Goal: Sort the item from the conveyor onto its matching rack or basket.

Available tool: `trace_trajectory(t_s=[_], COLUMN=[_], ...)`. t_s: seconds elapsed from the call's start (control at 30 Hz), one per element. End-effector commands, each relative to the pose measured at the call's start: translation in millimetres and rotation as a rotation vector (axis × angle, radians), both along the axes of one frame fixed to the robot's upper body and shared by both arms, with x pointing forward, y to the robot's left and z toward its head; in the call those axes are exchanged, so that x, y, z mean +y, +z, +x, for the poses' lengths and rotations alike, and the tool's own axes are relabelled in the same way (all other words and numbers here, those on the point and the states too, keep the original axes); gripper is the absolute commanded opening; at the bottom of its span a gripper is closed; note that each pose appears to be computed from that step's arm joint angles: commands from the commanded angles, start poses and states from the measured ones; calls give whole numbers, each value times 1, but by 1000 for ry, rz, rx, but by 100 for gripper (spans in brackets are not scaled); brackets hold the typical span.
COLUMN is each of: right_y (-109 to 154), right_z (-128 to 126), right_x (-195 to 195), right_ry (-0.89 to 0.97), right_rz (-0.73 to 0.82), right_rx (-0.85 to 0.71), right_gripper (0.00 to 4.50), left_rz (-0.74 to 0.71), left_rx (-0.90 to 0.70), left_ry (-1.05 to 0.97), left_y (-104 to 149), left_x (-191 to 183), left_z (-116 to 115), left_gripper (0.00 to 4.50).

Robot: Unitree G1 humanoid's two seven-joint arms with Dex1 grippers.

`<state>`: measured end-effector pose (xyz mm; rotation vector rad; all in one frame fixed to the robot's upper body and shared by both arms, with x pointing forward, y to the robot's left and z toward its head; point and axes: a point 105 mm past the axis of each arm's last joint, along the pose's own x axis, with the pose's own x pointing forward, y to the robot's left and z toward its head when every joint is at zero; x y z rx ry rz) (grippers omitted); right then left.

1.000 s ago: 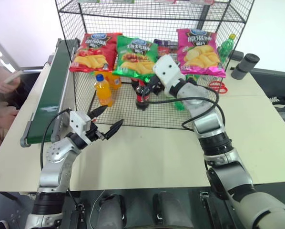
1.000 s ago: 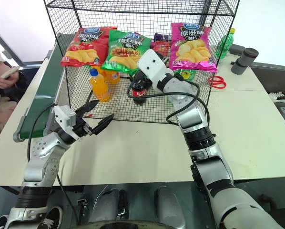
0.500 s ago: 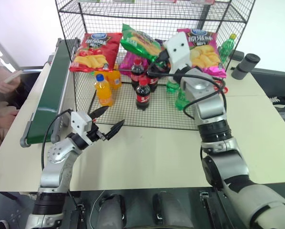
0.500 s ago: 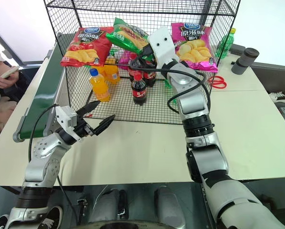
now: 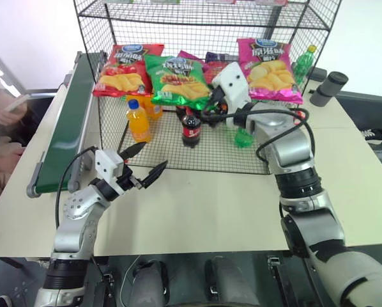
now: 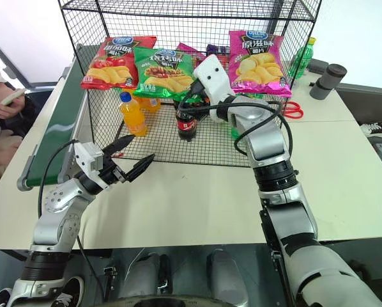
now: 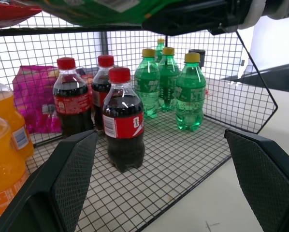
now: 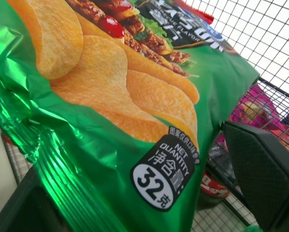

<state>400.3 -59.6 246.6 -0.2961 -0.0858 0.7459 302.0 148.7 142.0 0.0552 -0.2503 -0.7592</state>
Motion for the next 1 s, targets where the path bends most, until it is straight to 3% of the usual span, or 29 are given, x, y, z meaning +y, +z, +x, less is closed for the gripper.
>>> trace_trajectory(t_s=[0.03, 0.4, 0.57, 0.7, 1.0], right_y=[28, 33, 29, 24, 17], right_z=[-1, 32, 29, 28, 30], right_x=[-1, -22, -17, -13, -16], right_ry=[-4, -223, -193, -196, -236], right_rz=[134, 90, 64, 30, -44], right_rx=[16, -24, -37, -56, -104], right_gripper=[423, 423, 423, 423, 423], left_rz=[-8, -70, -175, -238, -259], left_rx=[-34, -33, -43, -90, -185], left_ry=[-21, -58, -98, -246, -204], left_y=[8, 17, 38, 70, 96], left_x=[-6, -15, -19, -50, -68], left_z=[-3, -4, -7, -16, 6], left_gripper=[450, 450, 450, 450, 450])
